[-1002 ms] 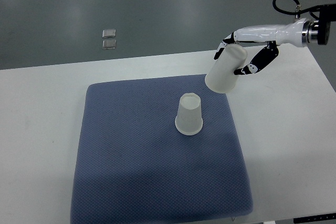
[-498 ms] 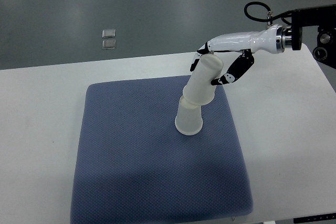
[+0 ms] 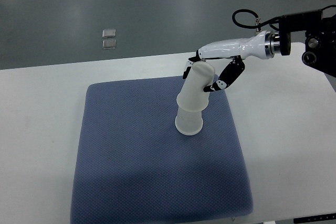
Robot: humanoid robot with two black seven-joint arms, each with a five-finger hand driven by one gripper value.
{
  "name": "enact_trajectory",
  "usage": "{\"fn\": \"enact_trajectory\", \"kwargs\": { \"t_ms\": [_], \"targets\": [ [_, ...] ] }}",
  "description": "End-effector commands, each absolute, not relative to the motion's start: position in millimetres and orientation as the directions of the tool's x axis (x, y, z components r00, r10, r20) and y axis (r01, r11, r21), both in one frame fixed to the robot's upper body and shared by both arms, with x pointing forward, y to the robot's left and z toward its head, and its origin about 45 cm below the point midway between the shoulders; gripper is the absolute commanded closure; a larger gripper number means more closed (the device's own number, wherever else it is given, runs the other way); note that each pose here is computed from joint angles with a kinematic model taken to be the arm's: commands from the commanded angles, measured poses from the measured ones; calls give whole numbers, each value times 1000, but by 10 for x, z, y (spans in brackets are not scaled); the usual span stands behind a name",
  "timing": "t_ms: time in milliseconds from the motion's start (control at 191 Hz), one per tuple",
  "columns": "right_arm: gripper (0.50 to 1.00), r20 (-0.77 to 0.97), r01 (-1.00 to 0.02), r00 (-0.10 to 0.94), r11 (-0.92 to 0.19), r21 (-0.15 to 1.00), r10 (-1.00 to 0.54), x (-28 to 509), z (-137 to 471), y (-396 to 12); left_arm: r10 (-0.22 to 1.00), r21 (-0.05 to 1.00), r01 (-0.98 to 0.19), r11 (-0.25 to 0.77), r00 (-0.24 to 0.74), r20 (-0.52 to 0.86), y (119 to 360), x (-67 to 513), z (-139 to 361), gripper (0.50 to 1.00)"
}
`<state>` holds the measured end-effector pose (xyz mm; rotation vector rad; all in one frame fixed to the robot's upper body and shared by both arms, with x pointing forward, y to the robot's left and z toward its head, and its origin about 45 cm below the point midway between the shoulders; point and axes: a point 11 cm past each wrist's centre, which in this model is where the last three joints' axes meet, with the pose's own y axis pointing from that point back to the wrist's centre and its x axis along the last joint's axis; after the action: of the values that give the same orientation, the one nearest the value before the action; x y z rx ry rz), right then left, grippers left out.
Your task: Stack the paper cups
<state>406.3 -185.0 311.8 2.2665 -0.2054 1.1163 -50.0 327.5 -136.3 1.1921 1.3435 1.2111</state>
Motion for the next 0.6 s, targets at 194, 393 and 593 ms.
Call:
{"fn": "enact_trajectory", "kwargs": {
  "t_ms": [194, 393, 593],
  "targets": [
    [879, 762, -388, 637, -804, 450, 119, 4064, 3071, -1819, 995, 997, 70, 40, -89, -34, 3272, -500, -1364, 500],
    [750, 754, -368, 644, -814, 449, 124, 4036, 3021, -1733, 996, 997, 69, 40, -87, -34, 3273, -499, -1364, 500],
    [603, 750, -367, 651, -816, 447, 118, 4022, 2979, -1737, 995, 997, 70, 40, -89, -34, 3272, -500, -1364, 500]
  ]
}}
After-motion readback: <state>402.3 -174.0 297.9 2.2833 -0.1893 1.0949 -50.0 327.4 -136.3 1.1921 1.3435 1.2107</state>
